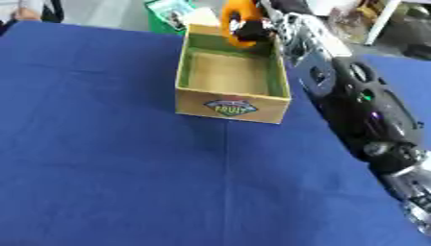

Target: Pick up objects on the table and place them in the box.

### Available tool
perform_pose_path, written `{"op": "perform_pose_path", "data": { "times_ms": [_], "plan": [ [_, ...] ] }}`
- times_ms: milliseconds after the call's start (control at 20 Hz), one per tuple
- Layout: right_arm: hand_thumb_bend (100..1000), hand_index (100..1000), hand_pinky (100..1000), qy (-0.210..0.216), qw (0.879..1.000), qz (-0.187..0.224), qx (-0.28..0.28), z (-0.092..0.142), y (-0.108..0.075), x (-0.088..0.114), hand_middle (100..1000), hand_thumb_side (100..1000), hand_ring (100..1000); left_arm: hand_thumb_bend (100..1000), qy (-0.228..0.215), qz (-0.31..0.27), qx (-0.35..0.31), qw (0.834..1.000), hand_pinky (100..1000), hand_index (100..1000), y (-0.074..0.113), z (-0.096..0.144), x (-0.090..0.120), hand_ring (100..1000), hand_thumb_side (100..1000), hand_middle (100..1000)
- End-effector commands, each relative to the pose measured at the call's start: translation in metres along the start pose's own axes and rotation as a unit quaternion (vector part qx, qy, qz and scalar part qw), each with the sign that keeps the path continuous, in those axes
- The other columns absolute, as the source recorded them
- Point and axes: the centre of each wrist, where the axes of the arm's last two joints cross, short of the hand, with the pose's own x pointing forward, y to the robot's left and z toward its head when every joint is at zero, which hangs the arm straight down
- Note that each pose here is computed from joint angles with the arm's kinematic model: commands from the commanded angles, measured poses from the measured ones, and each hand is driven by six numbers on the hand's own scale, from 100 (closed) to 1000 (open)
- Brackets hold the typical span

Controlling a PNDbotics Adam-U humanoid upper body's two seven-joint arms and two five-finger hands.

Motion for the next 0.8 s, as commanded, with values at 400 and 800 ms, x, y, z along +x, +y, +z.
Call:
{"op": "perform_pose_path", "data": {
  "times_ms": [400, 800],
  "plan": [
    [100, 775, 765, 0.011, 1.0, 0.007, 0.023, -0.014, 0.022, 0.0, 508, 588, 769, 100, -0.016, 0.004, -0.008, 1.0, 470, 639, -0.002, -0.004, 0.007, 344, 789, 409],
    [344, 921, 858, 0.012, 0.997, 0.019, 0.071, -0.019, 0.036, -0.001, 734, 599, 931, 100, -0.015, 0.007, -0.009, 1.0, 470, 639, -0.002, -0.003, 0.007, 344, 789, 410]
  ]
}}
